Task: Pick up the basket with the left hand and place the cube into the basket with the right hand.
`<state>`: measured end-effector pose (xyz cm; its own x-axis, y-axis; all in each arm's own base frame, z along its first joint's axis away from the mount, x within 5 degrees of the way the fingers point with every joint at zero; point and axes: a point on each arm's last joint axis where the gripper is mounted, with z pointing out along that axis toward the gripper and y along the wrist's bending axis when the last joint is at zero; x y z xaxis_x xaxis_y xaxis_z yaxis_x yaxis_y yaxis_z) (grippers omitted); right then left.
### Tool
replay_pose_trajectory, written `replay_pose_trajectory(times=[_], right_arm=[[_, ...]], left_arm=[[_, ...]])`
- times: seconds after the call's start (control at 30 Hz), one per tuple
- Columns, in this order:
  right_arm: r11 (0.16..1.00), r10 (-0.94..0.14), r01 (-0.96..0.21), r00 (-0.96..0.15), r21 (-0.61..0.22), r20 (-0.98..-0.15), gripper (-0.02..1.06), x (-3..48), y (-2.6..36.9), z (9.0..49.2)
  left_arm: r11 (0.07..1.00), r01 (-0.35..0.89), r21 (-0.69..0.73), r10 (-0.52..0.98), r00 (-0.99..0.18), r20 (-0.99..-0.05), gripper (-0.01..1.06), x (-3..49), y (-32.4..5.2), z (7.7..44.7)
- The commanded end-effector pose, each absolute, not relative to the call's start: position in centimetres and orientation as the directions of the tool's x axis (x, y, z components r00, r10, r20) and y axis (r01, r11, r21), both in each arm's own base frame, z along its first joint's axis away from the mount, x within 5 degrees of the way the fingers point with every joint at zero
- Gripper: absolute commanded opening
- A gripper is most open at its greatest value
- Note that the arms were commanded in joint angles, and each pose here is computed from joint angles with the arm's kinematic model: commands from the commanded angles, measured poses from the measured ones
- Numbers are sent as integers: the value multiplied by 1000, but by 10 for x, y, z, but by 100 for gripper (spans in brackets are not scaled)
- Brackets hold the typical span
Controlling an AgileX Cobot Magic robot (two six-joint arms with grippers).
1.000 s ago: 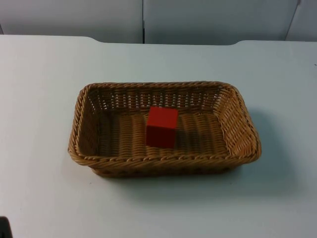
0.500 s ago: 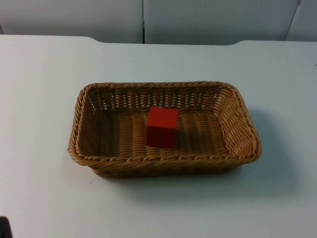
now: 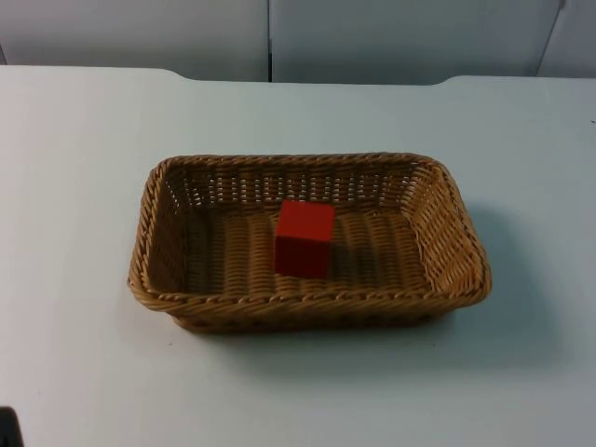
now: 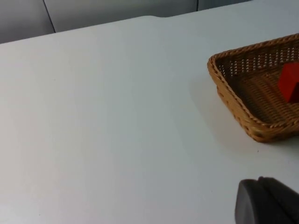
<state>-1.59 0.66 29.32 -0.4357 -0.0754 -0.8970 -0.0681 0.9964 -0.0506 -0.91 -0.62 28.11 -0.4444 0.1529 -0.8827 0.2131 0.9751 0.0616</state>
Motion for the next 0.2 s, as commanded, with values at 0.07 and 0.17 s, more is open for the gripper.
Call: replay_pose_trajectory(times=[0.07, 0.17], right_arm=[[995, -89, -84, -471, -56, -877, 0, -13, 7, 283], [995, -75, -94, -455, -35, -888, 0, -7, 8, 280]], left_arm=[[974, 222, 49, 144, -436, -888, 0, -9, -7, 280], [974, 222, 49, 144, -436, -888, 0, -9, -7, 280]])
